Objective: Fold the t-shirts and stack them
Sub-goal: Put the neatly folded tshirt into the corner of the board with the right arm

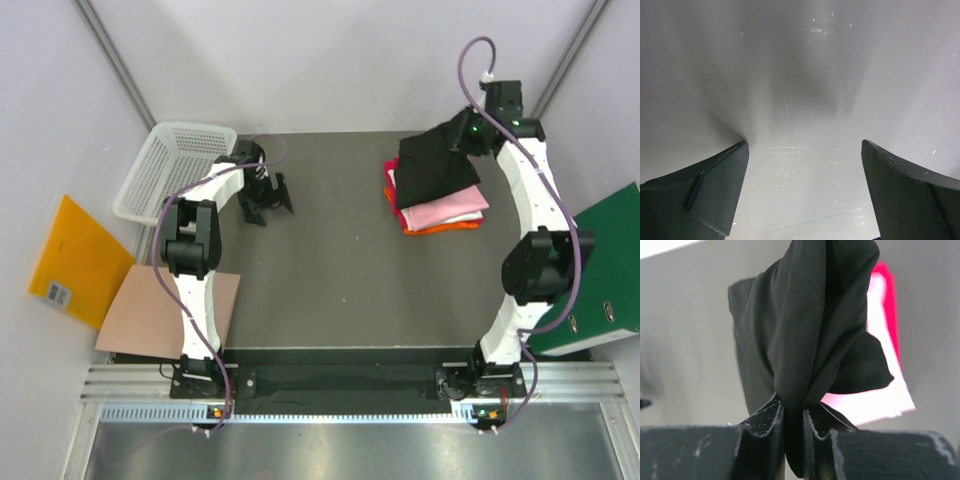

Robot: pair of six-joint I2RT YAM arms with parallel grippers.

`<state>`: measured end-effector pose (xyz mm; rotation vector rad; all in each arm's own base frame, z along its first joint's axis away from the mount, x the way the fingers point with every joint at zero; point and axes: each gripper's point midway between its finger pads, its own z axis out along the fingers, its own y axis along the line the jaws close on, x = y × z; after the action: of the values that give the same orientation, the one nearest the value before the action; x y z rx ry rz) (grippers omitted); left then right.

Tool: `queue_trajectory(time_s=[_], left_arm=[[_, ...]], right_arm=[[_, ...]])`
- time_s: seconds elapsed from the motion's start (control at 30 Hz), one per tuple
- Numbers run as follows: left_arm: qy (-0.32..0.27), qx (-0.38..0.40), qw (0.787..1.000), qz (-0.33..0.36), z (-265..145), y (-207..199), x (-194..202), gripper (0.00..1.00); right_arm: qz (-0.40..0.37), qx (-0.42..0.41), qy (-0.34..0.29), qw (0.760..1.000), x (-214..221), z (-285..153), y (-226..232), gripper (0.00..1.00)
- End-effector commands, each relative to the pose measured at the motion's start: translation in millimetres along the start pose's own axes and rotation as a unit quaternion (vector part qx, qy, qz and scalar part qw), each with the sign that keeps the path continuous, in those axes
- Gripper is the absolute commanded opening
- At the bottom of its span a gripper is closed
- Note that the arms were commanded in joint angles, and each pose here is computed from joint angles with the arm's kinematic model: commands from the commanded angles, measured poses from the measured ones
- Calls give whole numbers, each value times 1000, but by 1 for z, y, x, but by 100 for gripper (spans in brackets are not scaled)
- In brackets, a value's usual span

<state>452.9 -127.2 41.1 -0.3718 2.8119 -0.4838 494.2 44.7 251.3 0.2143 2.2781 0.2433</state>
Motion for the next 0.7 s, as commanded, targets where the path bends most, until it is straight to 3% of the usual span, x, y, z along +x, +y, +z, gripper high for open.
queue_trajectory(time_s=[0.0,0.13,0.23,0.47,0.6,0.67], left_arm=[[9,-10,1000,2,-1,7,8,99],[11,-9,1000,3,1,7,8,98],[13,-12,1000,3,0,7,7,98],[12,-15,1000,5,-2,8,7,98],[15,-19,1000,0,-1,10,10,98],[18,-19,1000,-2,1,11,12,98]], right_arm=[[41,9,23,999,23,12,-33,11],[39,32,112,992,80,53,-56,13],[38,42,129,990,94,70,-63,16],[30,92,110,989,79,80,-80,17],[27,102,51,993,46,65,-80,19],[23,111,34,993,37,62,-83,28]])
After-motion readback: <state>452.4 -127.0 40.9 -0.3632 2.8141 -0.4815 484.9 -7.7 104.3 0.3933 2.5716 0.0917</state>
